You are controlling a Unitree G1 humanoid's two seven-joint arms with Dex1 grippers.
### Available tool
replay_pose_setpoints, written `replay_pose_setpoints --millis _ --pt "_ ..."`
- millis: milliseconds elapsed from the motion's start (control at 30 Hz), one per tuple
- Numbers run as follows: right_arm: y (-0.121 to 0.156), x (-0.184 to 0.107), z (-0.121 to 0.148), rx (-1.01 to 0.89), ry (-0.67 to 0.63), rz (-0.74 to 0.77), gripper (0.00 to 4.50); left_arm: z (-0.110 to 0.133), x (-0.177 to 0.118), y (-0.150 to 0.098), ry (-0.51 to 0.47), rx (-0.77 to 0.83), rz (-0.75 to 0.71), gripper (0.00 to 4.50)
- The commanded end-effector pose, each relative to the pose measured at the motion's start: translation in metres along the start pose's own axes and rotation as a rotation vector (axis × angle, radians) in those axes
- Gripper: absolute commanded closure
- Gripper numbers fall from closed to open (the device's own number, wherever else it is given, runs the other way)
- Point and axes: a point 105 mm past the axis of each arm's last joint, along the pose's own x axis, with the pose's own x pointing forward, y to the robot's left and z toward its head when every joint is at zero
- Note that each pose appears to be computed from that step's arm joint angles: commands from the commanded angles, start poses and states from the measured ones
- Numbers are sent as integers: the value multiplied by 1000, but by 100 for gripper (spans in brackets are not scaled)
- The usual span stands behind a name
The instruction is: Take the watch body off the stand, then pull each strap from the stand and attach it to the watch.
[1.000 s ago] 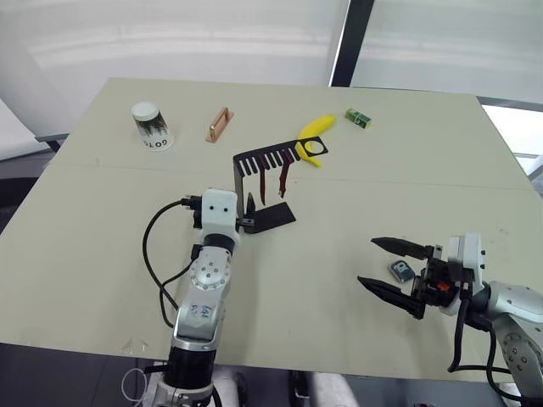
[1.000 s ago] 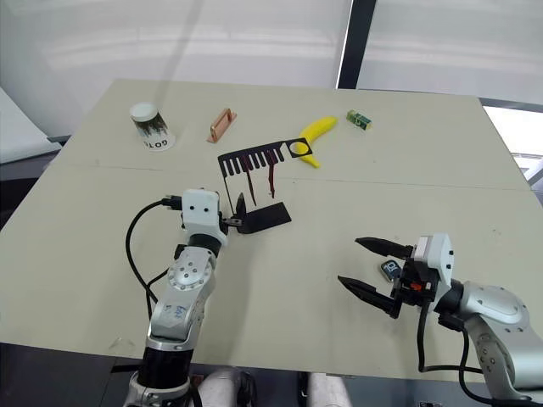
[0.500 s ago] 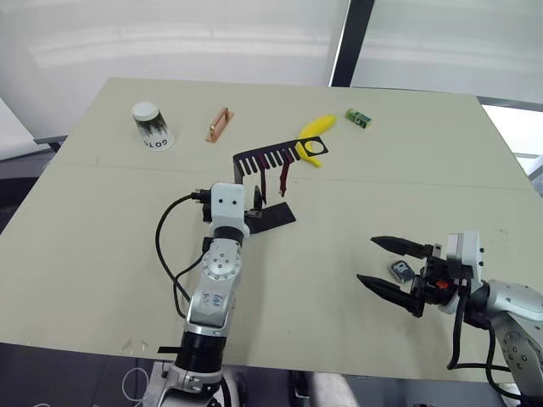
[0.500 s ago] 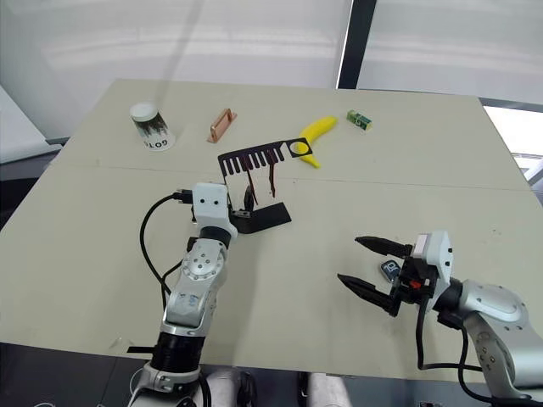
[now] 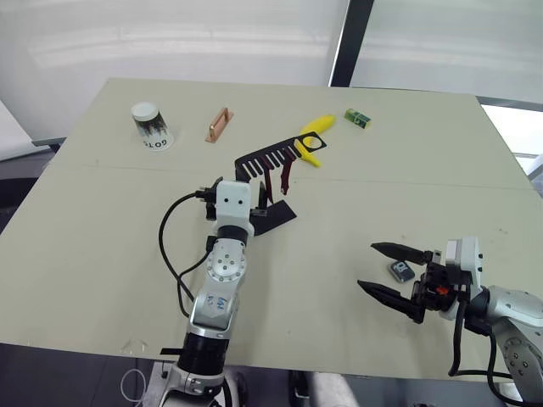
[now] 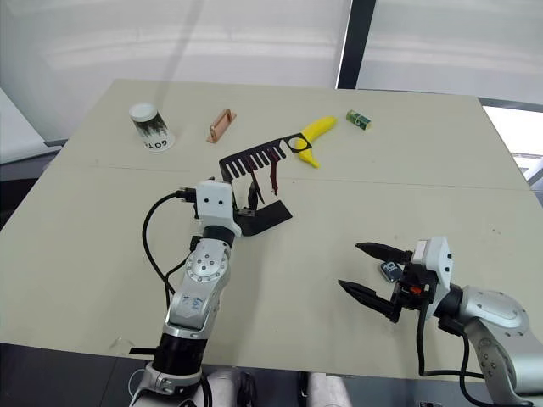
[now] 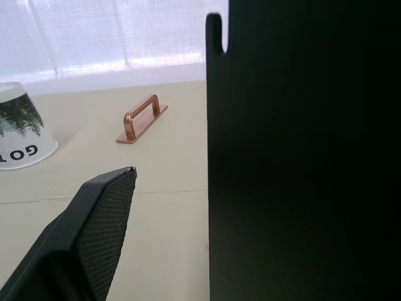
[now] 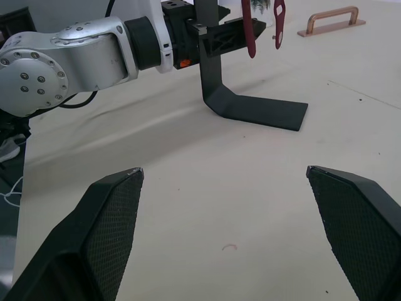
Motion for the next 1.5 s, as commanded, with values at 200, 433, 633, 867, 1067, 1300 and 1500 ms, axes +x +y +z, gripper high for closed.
replay_pose_setpoints --millis 200,433,633,867,1067,1300,1500 --pt "2 -4 8 -28 -11 5 0 7 -5 2 -24 -6 33 85" --pt "3 -5 6 -23 -2 10 0 8 -6 -1 -28 -7 14 407" --pt "3 -4 5 -17 -5 6 0 11 -5 -5 -42 -3 -9 447" --pt "3 2 6 -21 -46 -71 0 13 -2 -11 -50 -6 -58 447" --pt "2 38 26 -40 -162 -270 0 10 6 -12 -30 -10 -37 447" --pt "14 87 48 -1 -237 -385 0 12 12 -15 -20 -58 2 447" --pt "9 120 59 -36 -248 -428 0 9 12 -19 -15 -37 15 447"
